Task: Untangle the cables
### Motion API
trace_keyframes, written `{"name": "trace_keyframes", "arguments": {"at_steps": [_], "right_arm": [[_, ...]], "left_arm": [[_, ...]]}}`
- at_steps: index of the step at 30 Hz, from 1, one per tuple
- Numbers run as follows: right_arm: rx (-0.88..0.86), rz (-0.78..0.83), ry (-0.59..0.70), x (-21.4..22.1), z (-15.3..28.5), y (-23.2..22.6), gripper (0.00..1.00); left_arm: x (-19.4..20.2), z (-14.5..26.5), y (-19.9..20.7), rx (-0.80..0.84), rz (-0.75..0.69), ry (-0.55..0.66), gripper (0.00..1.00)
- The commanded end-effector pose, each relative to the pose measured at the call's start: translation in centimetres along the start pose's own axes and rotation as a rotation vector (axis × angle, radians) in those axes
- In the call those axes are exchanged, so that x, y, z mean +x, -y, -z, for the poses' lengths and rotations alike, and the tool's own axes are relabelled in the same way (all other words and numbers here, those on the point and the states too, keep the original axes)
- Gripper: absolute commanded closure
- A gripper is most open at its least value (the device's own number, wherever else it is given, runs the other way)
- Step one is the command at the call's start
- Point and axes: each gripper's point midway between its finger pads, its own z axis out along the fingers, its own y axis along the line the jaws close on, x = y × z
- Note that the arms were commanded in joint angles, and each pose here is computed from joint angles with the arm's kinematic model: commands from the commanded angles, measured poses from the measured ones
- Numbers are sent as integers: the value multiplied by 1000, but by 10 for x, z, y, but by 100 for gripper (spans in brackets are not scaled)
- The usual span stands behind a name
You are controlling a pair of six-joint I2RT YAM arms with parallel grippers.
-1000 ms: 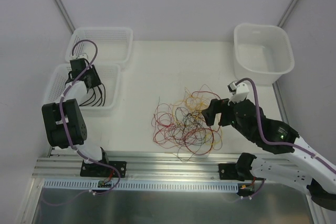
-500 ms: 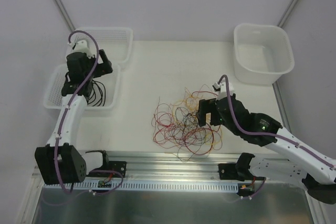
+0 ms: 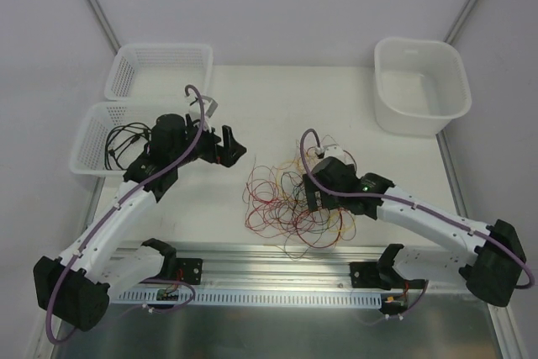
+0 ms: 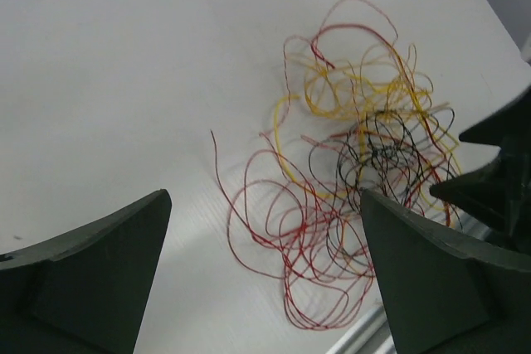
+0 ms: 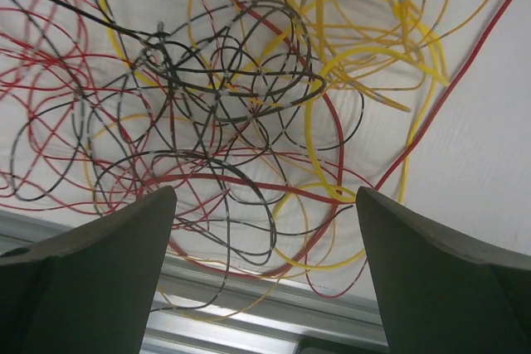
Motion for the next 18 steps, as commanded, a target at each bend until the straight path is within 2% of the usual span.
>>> {"name": "trace_keyframes", "arguments": {"at_steps": [1,6,9,10,12,13,15,16,18], "right_arm": [[-80,-46,-46,7,-23,-22,7],[-85,-33,-107,7,-51,-38,11],[-82,-15,-132,-1,-64,-47,22],[-80,-12,-133,-5,-66,-49,35],[-97,-8,-130,-18,-71,-57,46],[-118,-11,-134,-24,-72,-62,57],[-129,-18,-132,-37,-75,-64,69],[-154,-31,-86,-61,-68,-72,84],[-159,-37,-43,-87,-62,-72,95]], "left_arm": [[48,-3,22,110,91,-143,1],[79,-11,38,200,160,-280,1],[86,-16,39,205,197,-333,1],[88,-17,39,208,204,-342,1],[91,-18,38,203,208,-353,1],[90,-18,38,200,207,-351,1],[91,-18,36,188,202,-351,1],[89,-18,35,186,195,-345,1],[88,-17,33,174,186,-336,1]]}}
